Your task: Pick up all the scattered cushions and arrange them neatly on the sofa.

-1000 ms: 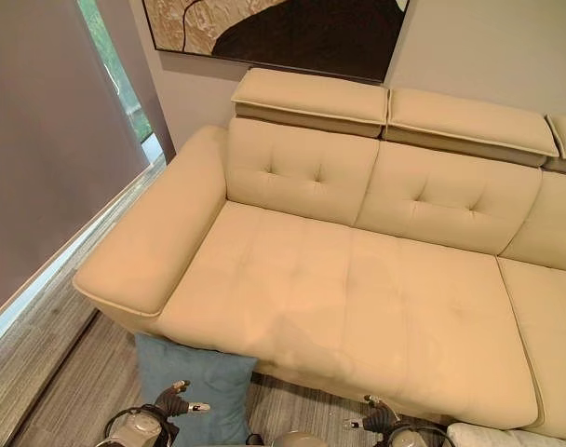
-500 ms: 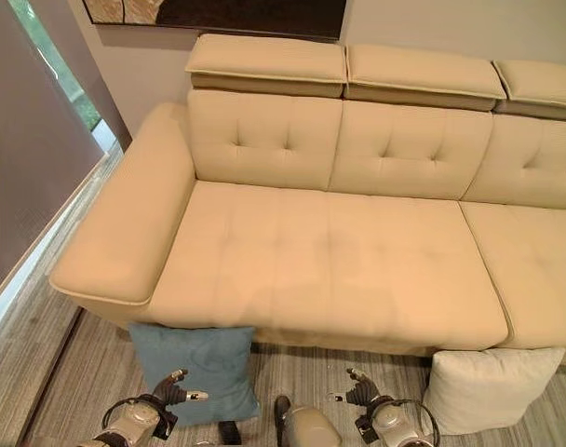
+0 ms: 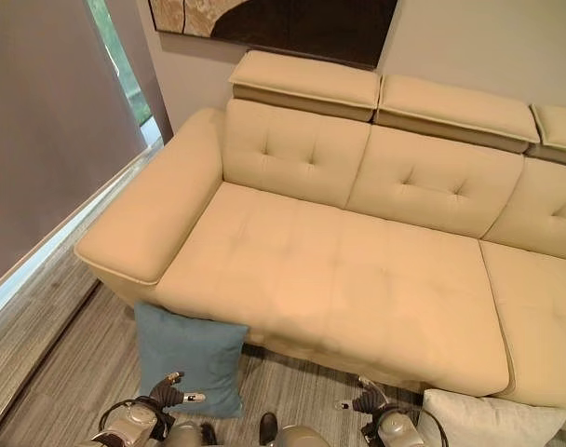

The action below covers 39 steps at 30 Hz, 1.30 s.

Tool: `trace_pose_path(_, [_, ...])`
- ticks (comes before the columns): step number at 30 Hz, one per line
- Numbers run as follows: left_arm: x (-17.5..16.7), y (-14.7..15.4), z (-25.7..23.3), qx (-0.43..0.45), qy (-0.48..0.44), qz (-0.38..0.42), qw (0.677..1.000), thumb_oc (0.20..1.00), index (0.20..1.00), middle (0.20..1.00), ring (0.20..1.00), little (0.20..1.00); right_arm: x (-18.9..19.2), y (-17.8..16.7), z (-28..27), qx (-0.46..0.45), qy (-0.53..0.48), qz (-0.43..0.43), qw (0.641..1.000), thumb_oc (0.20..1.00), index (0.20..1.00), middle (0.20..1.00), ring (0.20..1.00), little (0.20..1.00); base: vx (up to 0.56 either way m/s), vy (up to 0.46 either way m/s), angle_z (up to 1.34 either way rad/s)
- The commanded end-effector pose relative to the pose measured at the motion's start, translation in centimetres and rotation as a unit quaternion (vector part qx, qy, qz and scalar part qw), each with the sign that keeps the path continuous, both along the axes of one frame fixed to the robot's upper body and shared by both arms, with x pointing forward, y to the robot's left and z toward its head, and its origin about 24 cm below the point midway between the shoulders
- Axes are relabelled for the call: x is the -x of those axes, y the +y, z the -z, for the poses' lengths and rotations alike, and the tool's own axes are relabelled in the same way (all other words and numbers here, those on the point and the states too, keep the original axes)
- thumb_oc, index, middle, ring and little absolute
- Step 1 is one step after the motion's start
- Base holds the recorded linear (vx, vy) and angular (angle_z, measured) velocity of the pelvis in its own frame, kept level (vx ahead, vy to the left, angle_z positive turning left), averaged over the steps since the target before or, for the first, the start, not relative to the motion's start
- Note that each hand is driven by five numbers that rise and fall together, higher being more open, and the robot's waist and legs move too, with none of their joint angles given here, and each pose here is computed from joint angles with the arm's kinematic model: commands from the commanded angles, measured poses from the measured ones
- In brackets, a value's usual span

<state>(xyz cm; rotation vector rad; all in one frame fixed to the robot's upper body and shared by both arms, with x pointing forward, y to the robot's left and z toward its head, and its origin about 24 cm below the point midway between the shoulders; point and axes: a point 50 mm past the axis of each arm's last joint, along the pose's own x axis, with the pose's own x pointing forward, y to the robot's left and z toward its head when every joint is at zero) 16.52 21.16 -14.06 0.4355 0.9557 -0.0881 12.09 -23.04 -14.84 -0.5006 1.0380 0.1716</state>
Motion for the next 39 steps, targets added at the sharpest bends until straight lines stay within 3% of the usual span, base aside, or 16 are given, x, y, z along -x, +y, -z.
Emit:
trace_pose_path(1, [-0.7,0.0,-0.4,-0.001,-0.020,0.011,1.000,1.000,1.000,1.000,1.000,1.000,-0.2,-0.7,-0.3,0.003,-0.011,0.015,1.000,1.000,1.000,1.000,1.000,1.000,0.08,0.184,0.29])
trace_pose_path(9, [-1.1,-0.9,-0.5,0.001,-0.022,0.041,0.999,1.000,1.000,1.000,1.000,1.000,-0.9,-1.1,-0.7,0.002,-0.021,0.020,1.000,1.000,1.000,1.000,1.000,1.000,0.15,0.292,-0.03])
trace_pose_path(17, [-2.2,0.4,-1.3,-0.018,-0.045,0.034,0.998,1.000,1.000,1.000,1.000,1.000,-4.4,1.7,-1.5,-0.027,-0.069,-0.012,0.997,1.000,1.000,1.000,1.000,1.000,-0.03,0.210,-0.36])
trace_pose_path(23, [-1.9,1.4,-1.4,-0.026,-0.044,0.025,0.998,1.000,1.000,1.000,1.000,1.000,-4.9,2.0,-1.9,-0.026,-0.090,-0.030,0.995,1.000,1.000,1.000,1.000,1.000,-0.05,0.074,-0.30])
trace_pose_path(30, [-4.4,-0.1,-2.6,-0.017,-0.093,0.040,0.995,1.000,1.000,1.000,1.000,1.000,-4.4,0.7,-1.9,-0.010,-0.086,-0.015,0.996,1.000,1.000,1.000,1.000,1.000,-0.01,-0.045,0.46])
trace_pose_path(39, [-5.9,0.3,-3.4,-0.109,-0.113,0.079,0.985,1.000,1.000,1.000,1.000,1.000,-7.9,2.2,-3.6,-0.022,-0.159,-0.003,0.987,1.000,1.000,1.000,1.000,1.000,0.00,0.119,-0.28])
